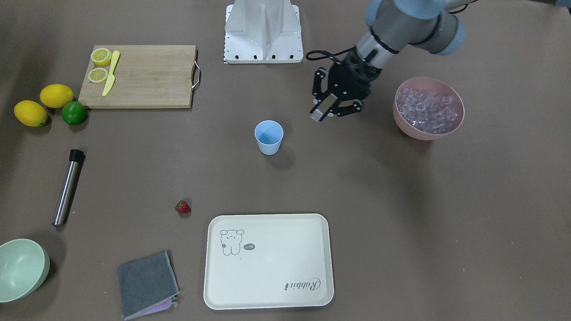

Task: Mash ice and strawberries in cup
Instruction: 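Carry the held ice cube with the left gripper to the light-blue cup, then open the left gripper over the light-blue cup to drop the ice, then move the left gripper back over the pink ice bowl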

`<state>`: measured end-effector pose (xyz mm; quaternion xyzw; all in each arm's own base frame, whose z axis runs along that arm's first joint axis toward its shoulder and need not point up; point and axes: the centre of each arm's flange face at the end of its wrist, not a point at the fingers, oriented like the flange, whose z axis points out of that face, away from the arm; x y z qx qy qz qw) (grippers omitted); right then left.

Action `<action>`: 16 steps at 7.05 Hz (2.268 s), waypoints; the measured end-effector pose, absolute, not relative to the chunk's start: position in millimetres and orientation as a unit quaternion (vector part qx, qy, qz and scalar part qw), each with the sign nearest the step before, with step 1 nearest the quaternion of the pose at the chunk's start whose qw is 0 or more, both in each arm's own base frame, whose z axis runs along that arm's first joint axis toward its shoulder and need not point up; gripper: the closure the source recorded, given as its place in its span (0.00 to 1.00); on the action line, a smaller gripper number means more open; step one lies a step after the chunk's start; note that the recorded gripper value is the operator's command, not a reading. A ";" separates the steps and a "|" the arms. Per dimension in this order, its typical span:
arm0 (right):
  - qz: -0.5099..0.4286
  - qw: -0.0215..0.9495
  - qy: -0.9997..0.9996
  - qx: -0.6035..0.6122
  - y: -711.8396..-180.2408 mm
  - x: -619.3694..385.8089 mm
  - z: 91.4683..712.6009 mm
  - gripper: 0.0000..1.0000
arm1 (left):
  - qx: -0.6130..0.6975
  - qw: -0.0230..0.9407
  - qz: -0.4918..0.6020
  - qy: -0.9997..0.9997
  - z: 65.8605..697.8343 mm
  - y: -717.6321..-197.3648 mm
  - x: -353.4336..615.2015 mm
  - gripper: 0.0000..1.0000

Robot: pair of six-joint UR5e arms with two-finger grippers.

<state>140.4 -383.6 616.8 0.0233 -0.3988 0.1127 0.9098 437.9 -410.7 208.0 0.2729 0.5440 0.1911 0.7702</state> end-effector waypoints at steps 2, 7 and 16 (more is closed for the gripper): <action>0.112 0.910 -0.399 0.025 -385.3 140.5 615.6 0.00 | 0.276 0.776 0.182 0.538 178.1 -382.7 494.0 1.00; 0.111 0.910 -0.398 0.027 -388.0 141.1 612.9 0.00 | 0.285 0.796 0.168 0.507 180.8 -402.6 542.3 1.00; 0.110 0.910 -0.398 0.028 -388.5 141.2 612.8 0.00 | 0.294 0.805 0.205 0.473 236.0 -432.4 393.9 0.02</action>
